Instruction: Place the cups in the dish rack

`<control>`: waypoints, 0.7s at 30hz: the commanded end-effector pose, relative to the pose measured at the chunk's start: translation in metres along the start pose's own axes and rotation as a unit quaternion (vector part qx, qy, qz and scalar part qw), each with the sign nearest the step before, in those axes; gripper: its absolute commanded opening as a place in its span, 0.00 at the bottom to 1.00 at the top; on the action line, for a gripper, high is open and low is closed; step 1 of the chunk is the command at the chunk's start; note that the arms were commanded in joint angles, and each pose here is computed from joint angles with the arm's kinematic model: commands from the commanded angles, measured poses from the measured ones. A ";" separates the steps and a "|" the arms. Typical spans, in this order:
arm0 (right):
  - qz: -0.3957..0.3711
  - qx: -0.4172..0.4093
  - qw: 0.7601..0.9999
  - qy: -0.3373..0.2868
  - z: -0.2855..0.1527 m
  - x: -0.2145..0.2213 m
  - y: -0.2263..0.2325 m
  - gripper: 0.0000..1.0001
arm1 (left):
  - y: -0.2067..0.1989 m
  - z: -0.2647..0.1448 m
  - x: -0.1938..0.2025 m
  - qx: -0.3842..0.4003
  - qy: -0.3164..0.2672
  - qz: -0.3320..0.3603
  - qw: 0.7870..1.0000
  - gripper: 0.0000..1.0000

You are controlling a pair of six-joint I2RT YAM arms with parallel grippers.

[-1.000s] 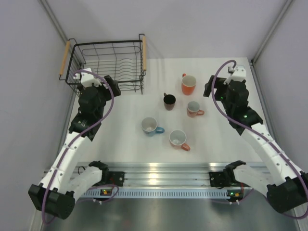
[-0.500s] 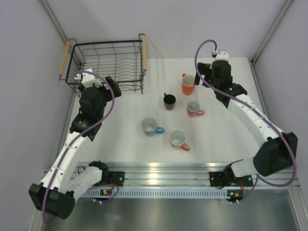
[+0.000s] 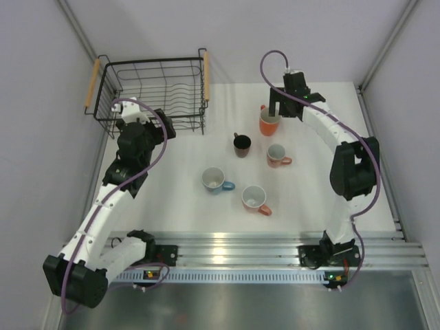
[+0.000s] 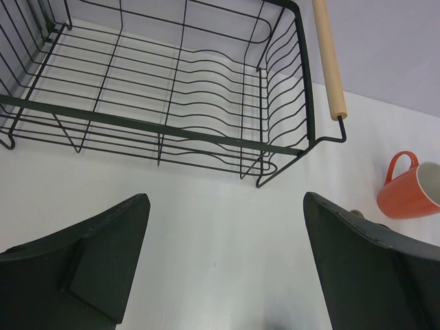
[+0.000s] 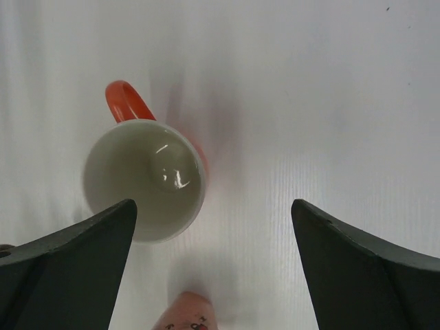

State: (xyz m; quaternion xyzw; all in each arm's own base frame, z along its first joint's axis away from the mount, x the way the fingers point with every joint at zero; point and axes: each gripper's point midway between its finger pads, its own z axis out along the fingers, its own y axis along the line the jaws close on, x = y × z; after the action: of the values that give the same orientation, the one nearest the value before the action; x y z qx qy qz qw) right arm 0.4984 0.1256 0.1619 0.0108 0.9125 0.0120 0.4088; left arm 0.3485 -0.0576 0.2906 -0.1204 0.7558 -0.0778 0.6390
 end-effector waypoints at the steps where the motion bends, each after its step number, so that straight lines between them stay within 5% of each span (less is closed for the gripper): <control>1: 0.004 -0.004 1.000 0.023 0.011 0.014 0.000 0.95 | -0.007 0.003 -0.015 0.014 -0.029 -0.003 0.999 0.99; 11: 0.005 -0.005 0.999 0.042 0.049 0.030 0.001 0.88 | -0.006 0.007 -0.012 0.012 -0.028 -0.003 1.000 0.99; 18: 0.007 -0.005 0.999 0.052 0.064 0.033 0.000 0.56 | -0.006 0.006 -0.016 0.009 -0.035 -0.003 0.999 0.99; 21: 0.006 -0.009 0.998 0.057 0.068 0.036 0.001 0.49 | -0.005 0.006 -0.015 0.008 -0.035 -0.001 0.999 0.99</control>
State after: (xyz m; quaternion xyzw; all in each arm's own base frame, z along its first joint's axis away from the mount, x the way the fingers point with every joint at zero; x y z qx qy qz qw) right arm 0.5121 0.1303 0.0811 0.0092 0.9396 0.0175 0.3416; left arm 0.3538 -0.0590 0.2909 -0.1198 0.7518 -0.0788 0.6436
